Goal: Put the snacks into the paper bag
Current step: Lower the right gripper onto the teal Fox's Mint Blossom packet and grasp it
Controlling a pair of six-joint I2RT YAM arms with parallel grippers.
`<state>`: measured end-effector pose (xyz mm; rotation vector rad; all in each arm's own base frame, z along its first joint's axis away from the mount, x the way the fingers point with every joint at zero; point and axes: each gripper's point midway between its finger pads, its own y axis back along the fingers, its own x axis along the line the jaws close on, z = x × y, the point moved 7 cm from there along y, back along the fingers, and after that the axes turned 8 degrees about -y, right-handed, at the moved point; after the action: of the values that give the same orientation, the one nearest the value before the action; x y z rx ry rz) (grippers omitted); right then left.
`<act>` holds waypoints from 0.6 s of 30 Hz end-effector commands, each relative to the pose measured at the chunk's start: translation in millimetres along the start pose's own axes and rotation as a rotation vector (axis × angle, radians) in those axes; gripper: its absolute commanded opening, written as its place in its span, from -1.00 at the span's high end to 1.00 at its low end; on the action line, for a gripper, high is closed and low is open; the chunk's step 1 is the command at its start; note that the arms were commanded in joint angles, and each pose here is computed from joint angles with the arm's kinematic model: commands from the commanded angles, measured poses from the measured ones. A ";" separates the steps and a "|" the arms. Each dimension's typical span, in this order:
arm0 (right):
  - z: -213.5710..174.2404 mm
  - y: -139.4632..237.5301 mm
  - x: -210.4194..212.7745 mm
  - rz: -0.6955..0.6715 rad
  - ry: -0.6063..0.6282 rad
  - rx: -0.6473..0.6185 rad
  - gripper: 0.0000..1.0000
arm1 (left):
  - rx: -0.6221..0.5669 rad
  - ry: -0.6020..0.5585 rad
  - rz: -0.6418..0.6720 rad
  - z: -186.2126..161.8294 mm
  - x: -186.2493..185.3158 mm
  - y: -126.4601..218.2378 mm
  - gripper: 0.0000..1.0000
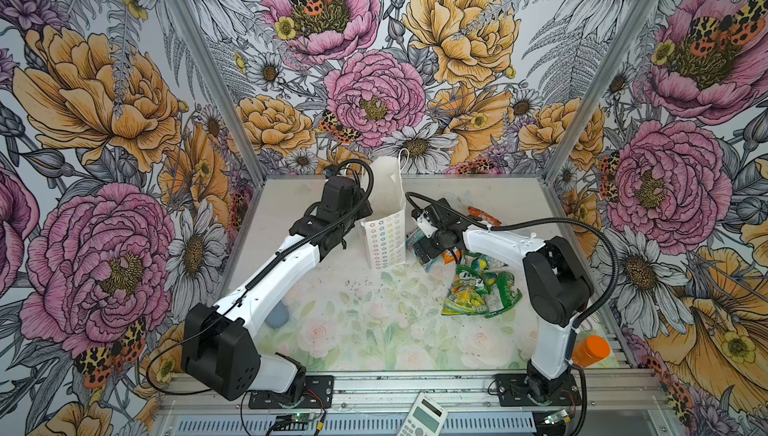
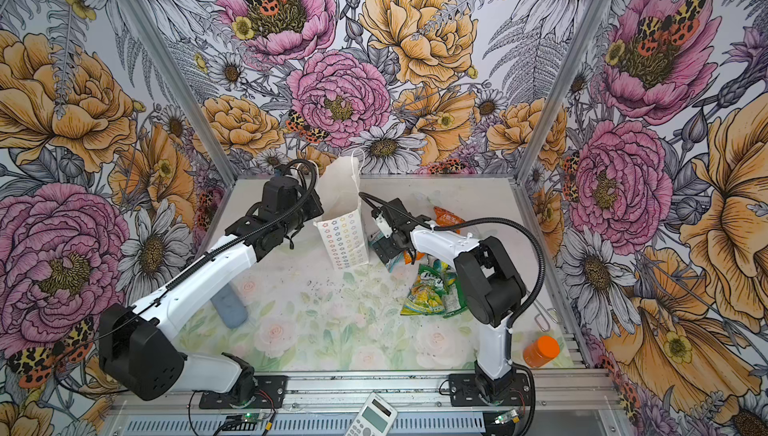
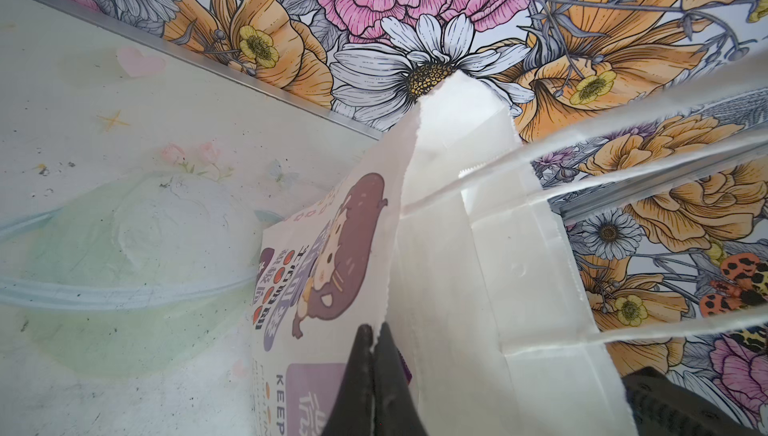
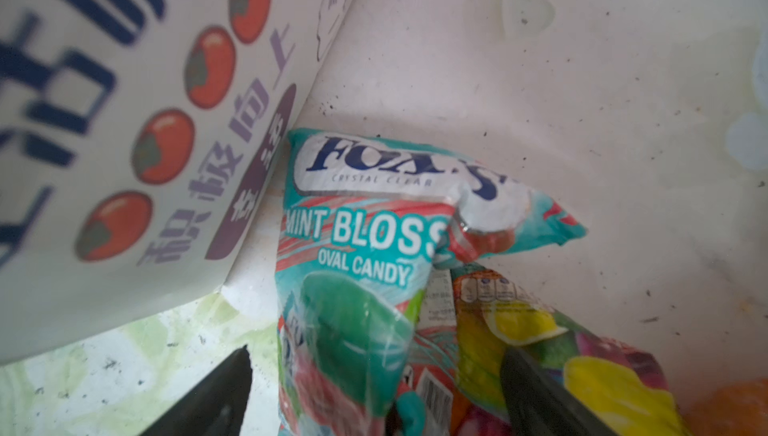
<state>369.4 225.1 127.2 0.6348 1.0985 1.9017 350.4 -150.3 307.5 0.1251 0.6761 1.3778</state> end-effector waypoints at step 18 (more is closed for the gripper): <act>-1.1 -30.7 -0.5 0.031 0.012 -0.050 -0.60 | -0.005 0.026 -0.014 -0.2 5.7 -0.3 1.00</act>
<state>382.5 236.8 107.4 0.6174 1.0422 1.9570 351.6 -148.4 306.0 0.1211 0.6806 1.3749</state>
